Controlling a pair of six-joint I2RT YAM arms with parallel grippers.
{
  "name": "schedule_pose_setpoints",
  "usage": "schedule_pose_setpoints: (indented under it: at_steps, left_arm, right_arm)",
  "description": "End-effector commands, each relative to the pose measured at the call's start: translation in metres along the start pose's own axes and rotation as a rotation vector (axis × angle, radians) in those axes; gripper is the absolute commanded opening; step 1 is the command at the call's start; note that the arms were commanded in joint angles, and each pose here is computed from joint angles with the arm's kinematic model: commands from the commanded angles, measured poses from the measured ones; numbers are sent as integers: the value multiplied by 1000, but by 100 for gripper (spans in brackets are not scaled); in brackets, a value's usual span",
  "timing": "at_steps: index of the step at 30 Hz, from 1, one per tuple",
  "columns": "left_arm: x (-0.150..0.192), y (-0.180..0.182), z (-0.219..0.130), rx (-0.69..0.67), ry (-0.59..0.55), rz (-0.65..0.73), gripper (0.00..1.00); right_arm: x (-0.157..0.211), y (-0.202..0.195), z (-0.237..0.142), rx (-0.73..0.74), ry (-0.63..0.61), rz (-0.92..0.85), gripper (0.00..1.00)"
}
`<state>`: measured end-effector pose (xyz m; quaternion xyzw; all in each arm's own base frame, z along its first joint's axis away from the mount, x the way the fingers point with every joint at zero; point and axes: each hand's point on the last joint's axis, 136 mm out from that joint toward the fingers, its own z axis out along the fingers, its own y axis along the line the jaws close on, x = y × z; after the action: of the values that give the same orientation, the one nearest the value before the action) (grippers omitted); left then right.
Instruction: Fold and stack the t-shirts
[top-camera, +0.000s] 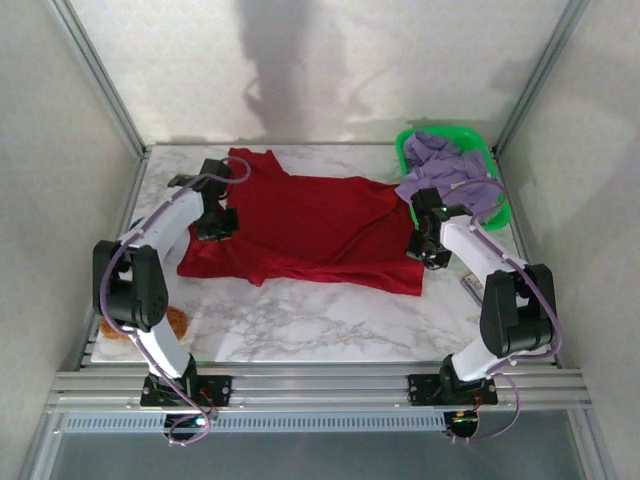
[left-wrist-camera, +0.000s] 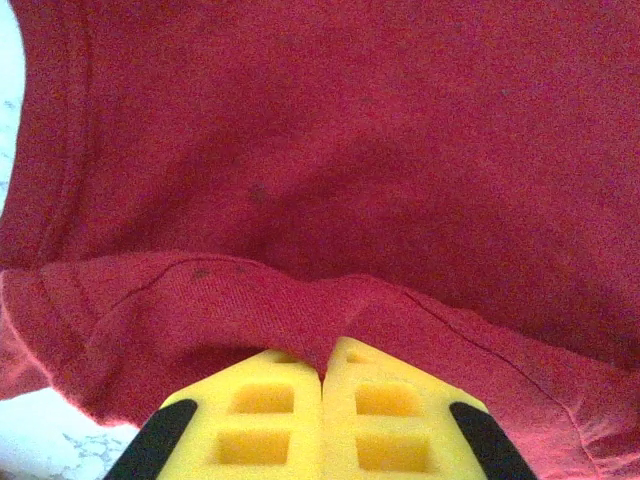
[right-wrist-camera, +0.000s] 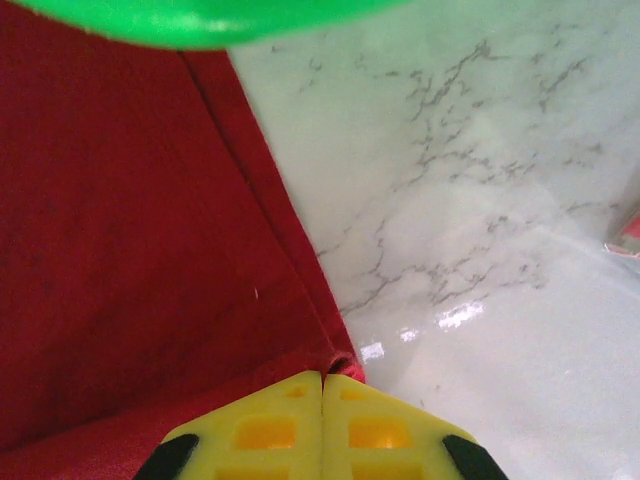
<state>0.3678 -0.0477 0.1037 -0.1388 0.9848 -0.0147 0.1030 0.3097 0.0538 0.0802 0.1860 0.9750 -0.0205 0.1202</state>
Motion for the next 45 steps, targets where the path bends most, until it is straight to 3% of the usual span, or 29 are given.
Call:
schedule_pose_setpoints:
  at_steps: [1,9,11,13,16,20,25,30,39,45]
  left_arm:
    - [-11,-1,2,5,17,22,0]
    - [-26,-9,15,25,30,28,0]
    - [-30,-10,16,42,24,17,11]
    - [-36,-10,13,54,4,3,32]
    - [-49,-5,0,67,-45,-26,46]
    - [-43,-6,-17,97,-54,-44,47]
    - [-3,6,1,90,9,-63,48]
    - [-2,36,15,36,16,-100,43]
    - [-22,67,29,22,47,-128,39]
    - [-20,75,47,99,72,-172,36]
  right_arm:
    - [-23,2,-2,14,-65,4,0]
    - [-36,9,3,3,-97,34,0]
    - [-38,11,1,-3,-100,32,10]
    - [-40,14,-5,-26,-112,35,23]
    - [-36,15,-19,-55,-110,36,38]
    - [-21,17,-34,-86,-88,25,42]
    - [1,27,-46,-148,-56,17,43]
    - [31,87,-56,-314,-11,1,45]
    - [108,246,-52,-542,100,-114,45]
    - [140,318,-41,-633,167,-140,44]
